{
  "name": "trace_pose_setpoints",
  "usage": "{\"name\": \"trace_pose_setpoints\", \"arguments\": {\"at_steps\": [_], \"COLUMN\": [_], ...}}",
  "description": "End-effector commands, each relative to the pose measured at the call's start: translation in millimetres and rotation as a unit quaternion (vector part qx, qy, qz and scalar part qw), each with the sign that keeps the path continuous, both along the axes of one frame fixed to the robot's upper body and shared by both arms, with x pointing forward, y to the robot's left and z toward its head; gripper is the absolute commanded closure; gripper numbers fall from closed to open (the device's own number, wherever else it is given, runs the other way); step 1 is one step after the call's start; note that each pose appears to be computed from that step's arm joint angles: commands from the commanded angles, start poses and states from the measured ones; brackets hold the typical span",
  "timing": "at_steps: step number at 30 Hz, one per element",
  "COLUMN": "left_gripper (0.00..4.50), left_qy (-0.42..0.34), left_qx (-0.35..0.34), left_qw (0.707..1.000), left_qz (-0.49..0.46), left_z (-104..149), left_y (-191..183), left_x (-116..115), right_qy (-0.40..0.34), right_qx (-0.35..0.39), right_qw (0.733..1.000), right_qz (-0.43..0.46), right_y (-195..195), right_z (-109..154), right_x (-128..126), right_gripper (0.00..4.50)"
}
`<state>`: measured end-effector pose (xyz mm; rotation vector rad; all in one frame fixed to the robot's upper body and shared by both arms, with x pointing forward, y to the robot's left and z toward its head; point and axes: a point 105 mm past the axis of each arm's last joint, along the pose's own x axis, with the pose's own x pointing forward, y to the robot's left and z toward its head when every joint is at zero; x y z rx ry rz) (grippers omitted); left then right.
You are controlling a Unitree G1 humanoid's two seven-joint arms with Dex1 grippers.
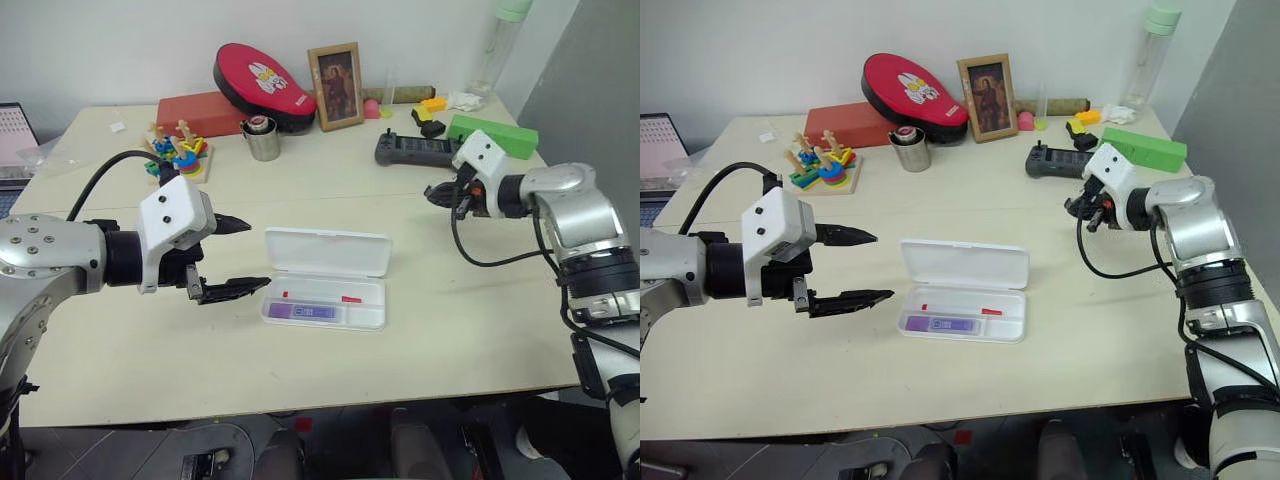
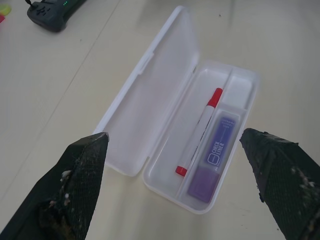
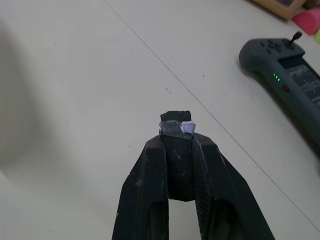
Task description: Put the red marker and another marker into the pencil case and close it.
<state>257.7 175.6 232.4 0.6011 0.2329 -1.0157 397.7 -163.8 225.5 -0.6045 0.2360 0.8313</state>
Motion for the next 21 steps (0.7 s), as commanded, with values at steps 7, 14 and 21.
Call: {"name": "trace_pose_setpoints", "arguments": {"at_steps": [7,14,21], "left_gripper": [0.0,0.0,0.0], "left_qy": [-0.003,-0.007,0.021], "left_qx": [0.001,0.0,0.01], "left_qw": [1.0,1.0,0.999], "left_qz": [-0.01,-0.016,-0.046], "left_z": [0.4,2.4,-6.8], "left_y": [4.4,2.6,-4.6], "left_x": [-5.2,-3.5,-11.6], "right_qy": [0.002,0.079,0.097], "right_qx": [-0.004,0.03,0.021], "right_qw": [0.984,0.974,0.974], "right_qz": [0.177,0.209,0.204], "right_y": [37.3,72.4,85.4], "right_z": [21.8,-21.1,-47.8], "right_x": [-84.9,-116.5,-112.3], "right_gripper": [4.2,4.2,4.2]}}
